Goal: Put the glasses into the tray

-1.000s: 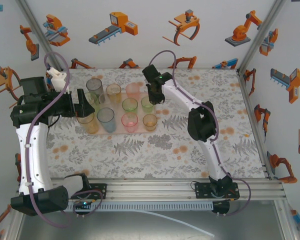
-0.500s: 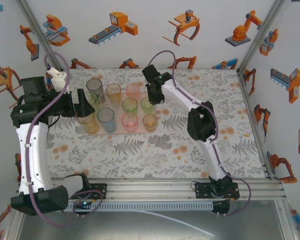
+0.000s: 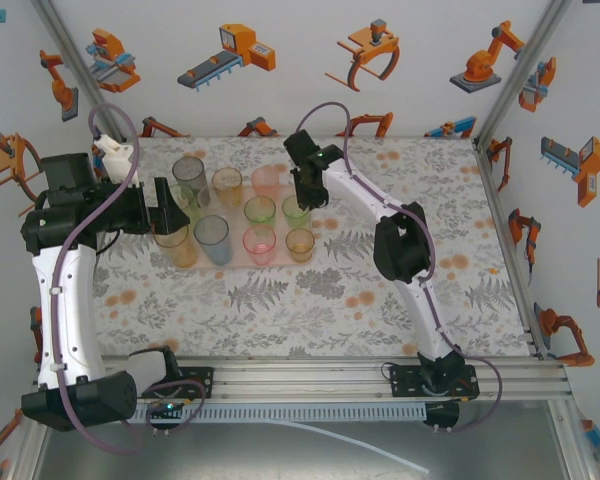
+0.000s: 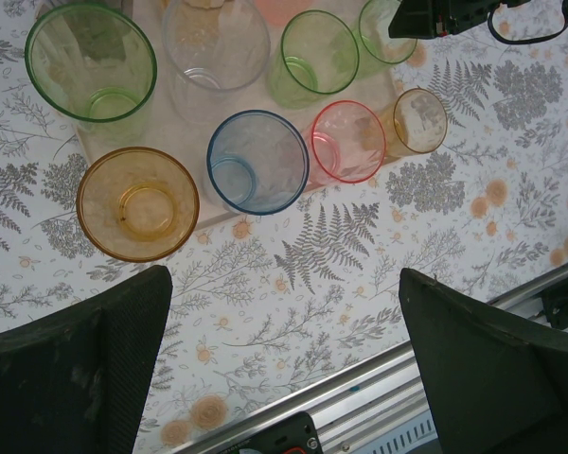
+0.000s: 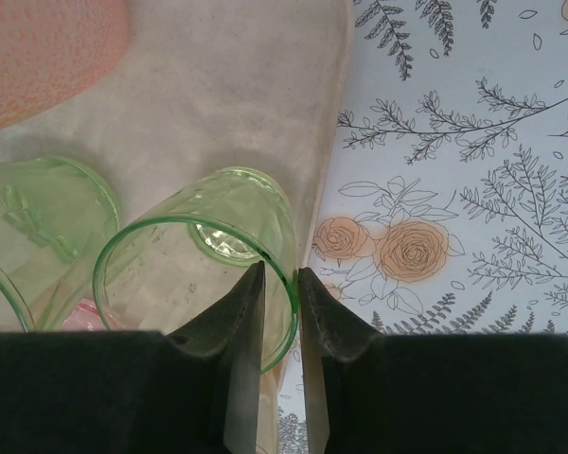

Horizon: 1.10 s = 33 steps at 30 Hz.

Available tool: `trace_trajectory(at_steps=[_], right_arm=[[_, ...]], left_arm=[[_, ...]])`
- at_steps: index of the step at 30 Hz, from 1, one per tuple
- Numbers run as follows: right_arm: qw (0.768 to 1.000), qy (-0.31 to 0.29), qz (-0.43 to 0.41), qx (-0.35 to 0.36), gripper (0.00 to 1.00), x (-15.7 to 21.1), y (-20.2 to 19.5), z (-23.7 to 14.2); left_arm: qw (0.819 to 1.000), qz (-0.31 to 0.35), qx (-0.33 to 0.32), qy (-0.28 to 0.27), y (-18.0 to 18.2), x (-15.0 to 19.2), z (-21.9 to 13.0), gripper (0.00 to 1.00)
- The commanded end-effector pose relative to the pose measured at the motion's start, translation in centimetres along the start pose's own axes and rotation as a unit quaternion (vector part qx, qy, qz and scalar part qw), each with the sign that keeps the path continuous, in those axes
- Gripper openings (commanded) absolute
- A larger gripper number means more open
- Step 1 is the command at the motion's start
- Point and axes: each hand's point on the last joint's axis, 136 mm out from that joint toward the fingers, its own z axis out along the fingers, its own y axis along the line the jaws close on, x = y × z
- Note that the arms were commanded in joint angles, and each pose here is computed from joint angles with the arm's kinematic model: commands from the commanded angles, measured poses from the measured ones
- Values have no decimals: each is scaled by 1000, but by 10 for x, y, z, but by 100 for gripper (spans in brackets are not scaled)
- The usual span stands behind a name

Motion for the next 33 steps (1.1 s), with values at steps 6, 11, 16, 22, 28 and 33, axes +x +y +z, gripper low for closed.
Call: trace_trajectory(at_steps=[6, 11, 16, 22, 28, 33], right_arm=[[1000, -21, -6, 0, 27, -10, 3, -17], [999, -40, -1, -8, 30, -16, 4, -31], [998, -58, -2, -17, 31, -20, 6, -41], [997, -68, -4, -23, 32, -25, 8, -46], [996, -87, -2, -24, 32, -29, 6, -62], [993, -113, 2, -22, 32, -31, -1, -86]], left_arm=[[1000, 7, 8, -3, -3, -6, 0, 97], [1000, 12, 5, 1, -1, -9, 1, 97], [1000, 12, 5, 1, -1, -14, 0, 97], [1000, 15, 1, 0, 0, -20, -2, 97], [1000, 23, -8, 1, 1, -18, -5, 97], [999, 4, -40, -6, 14, -19, -8, 97]])
